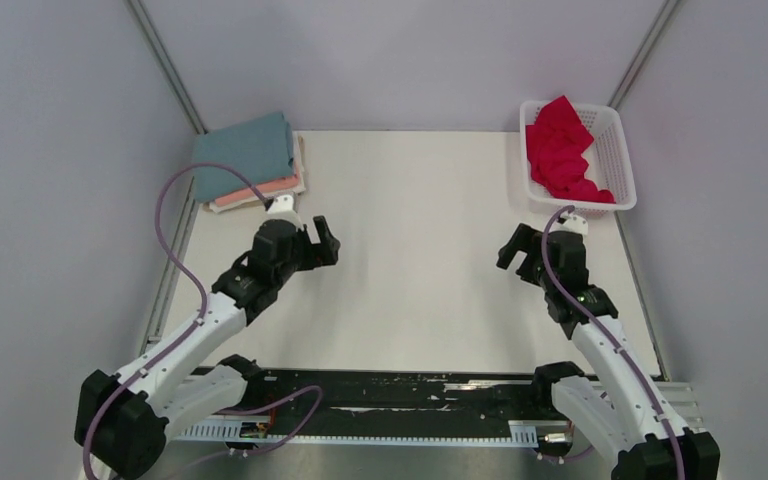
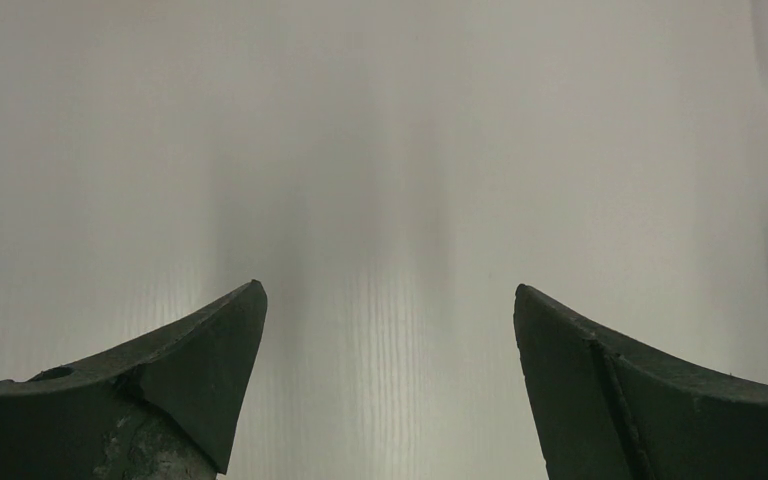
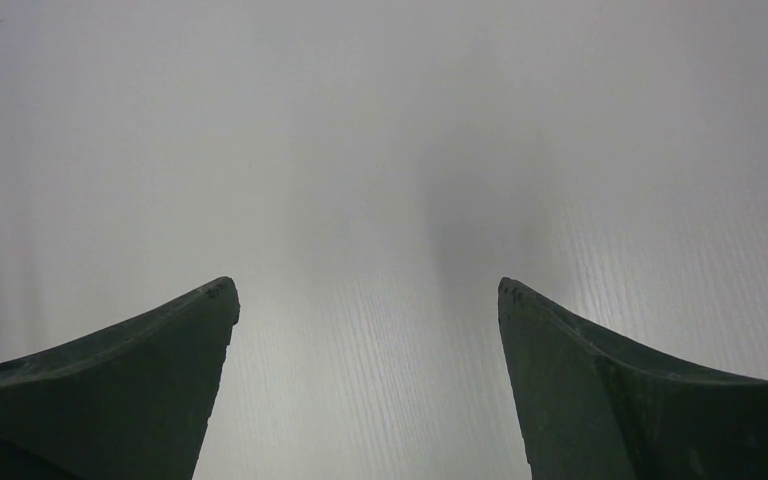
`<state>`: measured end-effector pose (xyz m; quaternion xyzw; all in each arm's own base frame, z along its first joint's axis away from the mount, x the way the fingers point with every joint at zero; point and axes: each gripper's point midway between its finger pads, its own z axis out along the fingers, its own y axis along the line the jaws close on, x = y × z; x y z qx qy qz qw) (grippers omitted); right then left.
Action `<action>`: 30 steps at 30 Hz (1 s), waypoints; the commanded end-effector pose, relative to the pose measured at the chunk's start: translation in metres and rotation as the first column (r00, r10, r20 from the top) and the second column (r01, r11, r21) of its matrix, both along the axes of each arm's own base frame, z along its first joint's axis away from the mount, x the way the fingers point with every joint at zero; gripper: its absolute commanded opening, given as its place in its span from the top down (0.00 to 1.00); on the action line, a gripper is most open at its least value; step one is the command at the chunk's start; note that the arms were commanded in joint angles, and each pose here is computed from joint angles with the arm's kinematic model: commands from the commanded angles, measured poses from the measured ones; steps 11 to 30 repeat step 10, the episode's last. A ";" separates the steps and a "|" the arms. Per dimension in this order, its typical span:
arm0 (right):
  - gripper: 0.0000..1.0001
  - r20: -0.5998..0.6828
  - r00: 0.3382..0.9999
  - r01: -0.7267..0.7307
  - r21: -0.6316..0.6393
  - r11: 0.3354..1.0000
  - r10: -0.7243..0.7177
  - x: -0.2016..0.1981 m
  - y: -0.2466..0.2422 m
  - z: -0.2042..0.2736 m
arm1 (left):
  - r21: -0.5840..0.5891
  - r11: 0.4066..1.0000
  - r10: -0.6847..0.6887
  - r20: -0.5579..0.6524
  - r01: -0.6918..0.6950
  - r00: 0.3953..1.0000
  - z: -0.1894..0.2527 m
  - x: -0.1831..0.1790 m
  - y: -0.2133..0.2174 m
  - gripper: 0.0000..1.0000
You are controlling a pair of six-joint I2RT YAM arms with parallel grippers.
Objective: Fold and stack the t-shirts
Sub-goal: Reset both arms
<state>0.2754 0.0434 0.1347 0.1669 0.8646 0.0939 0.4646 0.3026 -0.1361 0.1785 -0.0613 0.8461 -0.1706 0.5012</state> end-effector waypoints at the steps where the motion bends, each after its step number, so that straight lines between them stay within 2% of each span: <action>1: 0.00 0.013 1.000 0.018 0.019 1.000 -0.018 -0.005 -0.001 -0.006 | -0.032 0.997 0.068 0.016 -0.068 0.998 -0.014 -0.022 0.003 0.00; 7: 0.00 0.022 0.998 0.057 0.029 0.998 -0.058 -0.010 -0.006 -0.014 | -0.042 0.994 0.100 0.004 -0.100 0.995 -0.034 -0.033 0.013 0.00; 10: 0.00 0.072 0.996 0.055 0.046 0.997 -0.058 -0.009 -0.005 -0.002 | -0.045 0.994 0.101 0.020 -0.100 0.995 -0.030 -0.033 0.014 0.00; 30: 0.00 0.072 0.996 0.055 0.046 0.997 -0.058 -0.009 -0.005 -0.002 | -0.045 0.994 0.101 0.020 -0.100 0.995 -0.030 -0.033 0.014 0.00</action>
